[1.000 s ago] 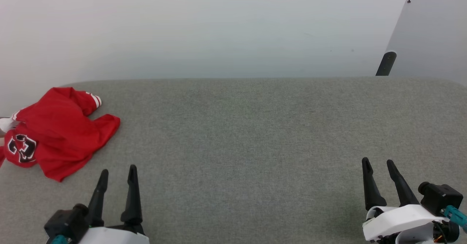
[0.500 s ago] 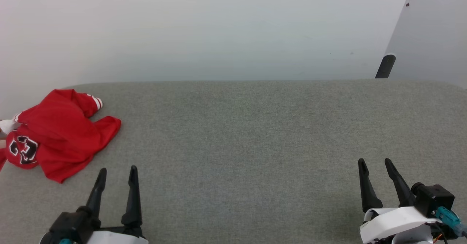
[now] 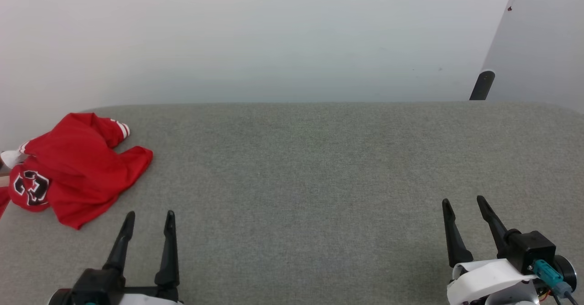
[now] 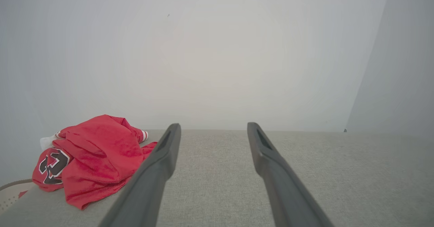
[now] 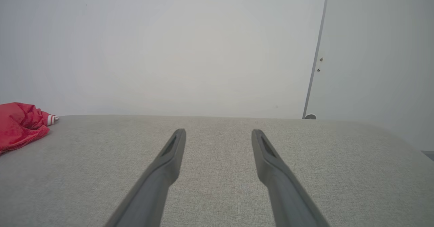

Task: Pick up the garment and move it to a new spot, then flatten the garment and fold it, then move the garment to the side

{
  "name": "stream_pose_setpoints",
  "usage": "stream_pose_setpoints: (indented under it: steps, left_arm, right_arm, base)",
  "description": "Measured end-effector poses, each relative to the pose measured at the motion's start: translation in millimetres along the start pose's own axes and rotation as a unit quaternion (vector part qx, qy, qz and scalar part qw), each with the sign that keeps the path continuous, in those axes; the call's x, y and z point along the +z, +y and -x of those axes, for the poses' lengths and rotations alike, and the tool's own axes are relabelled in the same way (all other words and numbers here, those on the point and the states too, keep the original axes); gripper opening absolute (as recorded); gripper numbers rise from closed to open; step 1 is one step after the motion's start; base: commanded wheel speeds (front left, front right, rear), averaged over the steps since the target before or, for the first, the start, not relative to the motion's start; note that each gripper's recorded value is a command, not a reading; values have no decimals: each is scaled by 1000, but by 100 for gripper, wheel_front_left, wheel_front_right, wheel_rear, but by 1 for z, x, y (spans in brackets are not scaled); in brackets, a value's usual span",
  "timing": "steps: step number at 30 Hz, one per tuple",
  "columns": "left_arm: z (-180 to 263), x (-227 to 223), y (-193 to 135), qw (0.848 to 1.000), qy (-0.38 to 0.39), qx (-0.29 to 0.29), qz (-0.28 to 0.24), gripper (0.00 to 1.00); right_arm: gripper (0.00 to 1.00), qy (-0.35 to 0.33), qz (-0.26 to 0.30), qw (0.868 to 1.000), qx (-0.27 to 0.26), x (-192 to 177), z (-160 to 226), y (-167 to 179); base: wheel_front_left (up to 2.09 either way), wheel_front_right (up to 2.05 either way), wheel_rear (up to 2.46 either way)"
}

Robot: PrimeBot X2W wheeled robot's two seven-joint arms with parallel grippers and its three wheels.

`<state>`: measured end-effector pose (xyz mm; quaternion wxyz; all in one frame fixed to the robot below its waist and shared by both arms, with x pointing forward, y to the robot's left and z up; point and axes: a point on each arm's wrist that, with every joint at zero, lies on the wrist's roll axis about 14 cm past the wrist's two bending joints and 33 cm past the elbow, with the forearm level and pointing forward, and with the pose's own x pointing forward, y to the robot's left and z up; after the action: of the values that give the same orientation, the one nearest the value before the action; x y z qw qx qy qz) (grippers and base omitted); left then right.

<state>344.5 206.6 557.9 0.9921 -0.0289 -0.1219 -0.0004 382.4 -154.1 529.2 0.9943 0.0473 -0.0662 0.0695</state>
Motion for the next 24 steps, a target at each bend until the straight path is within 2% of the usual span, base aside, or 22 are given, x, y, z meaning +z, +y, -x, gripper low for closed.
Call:
stream_pose_setpoints:
  steps: [13, 24]
  left_arm:
    - [11, -8, 12, 1000, 14, 17, 0, 100]
    - [48, -12, 67, 994, 29, 100, -8, 100]
  right_arm:
    - [100, 6, 21, 999, 25, -5, -1, 14]
    - [100, 15, 17, 993, 114, -12, -12, 75]
  base:
    - [0, 0, 0]
    - [0, 0, 0]
